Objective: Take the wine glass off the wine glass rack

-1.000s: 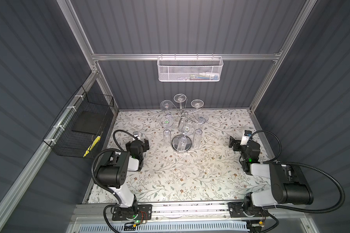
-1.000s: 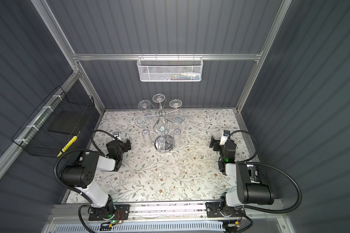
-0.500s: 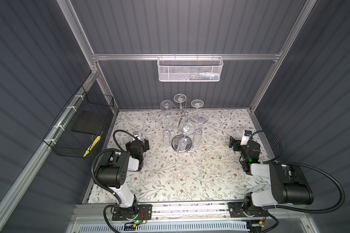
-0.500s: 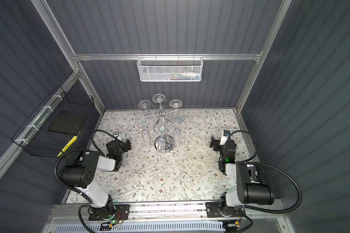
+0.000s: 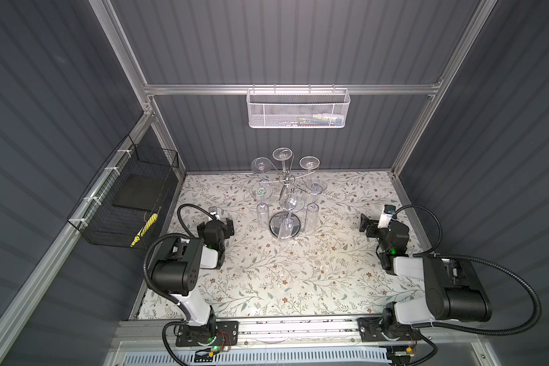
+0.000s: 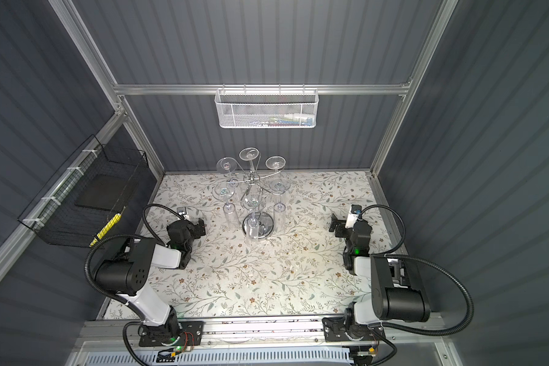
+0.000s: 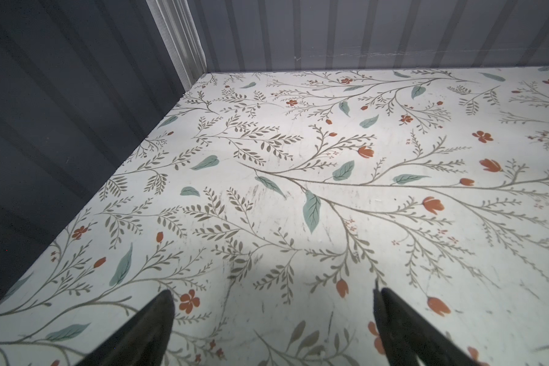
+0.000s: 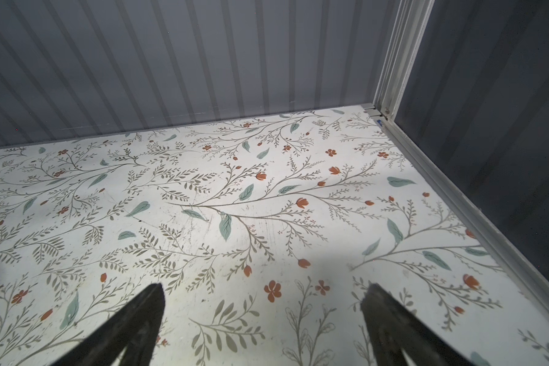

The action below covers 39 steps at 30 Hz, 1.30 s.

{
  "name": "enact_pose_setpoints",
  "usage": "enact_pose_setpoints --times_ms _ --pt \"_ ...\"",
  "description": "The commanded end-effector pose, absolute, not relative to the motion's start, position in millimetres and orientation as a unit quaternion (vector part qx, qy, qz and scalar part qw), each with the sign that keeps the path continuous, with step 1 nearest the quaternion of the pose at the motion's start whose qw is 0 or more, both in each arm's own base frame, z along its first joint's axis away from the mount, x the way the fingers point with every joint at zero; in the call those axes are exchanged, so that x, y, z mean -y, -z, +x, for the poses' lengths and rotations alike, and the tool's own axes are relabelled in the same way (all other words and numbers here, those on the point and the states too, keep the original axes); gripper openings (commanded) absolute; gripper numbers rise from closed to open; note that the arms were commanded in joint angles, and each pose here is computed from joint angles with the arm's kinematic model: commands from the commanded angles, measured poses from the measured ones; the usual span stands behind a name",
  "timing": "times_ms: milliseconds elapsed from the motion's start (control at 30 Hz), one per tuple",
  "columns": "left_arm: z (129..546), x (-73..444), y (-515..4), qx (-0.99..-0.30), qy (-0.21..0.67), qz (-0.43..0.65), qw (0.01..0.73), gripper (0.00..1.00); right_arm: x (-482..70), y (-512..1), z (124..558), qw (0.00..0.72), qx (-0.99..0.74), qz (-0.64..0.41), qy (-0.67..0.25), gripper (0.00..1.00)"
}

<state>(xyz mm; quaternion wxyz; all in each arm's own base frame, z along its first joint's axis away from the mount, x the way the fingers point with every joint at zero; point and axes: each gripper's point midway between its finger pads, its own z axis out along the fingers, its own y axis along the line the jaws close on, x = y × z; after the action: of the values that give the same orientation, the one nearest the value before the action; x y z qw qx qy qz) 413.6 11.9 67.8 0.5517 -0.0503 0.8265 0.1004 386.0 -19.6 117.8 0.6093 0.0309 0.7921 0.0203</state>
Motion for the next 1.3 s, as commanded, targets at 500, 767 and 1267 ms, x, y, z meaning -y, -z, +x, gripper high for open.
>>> enact_pose_setpoints --times_ms 500,767,1267 --pt "392 28 -234 -0.848 0.022 -0.040 0.527 1.00 13 -238 334 0.551 -0.827 0.100 -0.054 0.99" --pt "372 54 -282 -0.847 0.123 -0.046 0.515 1.00 -25 -263 304 0.444 -0.868 0.130 -0.180 0.99" --pt "308 72 -339 -0.833 0.237 -0.092 0.491 0.97 -76 -346 278 0.427 -0.832 0.097 -0.341 0.99"
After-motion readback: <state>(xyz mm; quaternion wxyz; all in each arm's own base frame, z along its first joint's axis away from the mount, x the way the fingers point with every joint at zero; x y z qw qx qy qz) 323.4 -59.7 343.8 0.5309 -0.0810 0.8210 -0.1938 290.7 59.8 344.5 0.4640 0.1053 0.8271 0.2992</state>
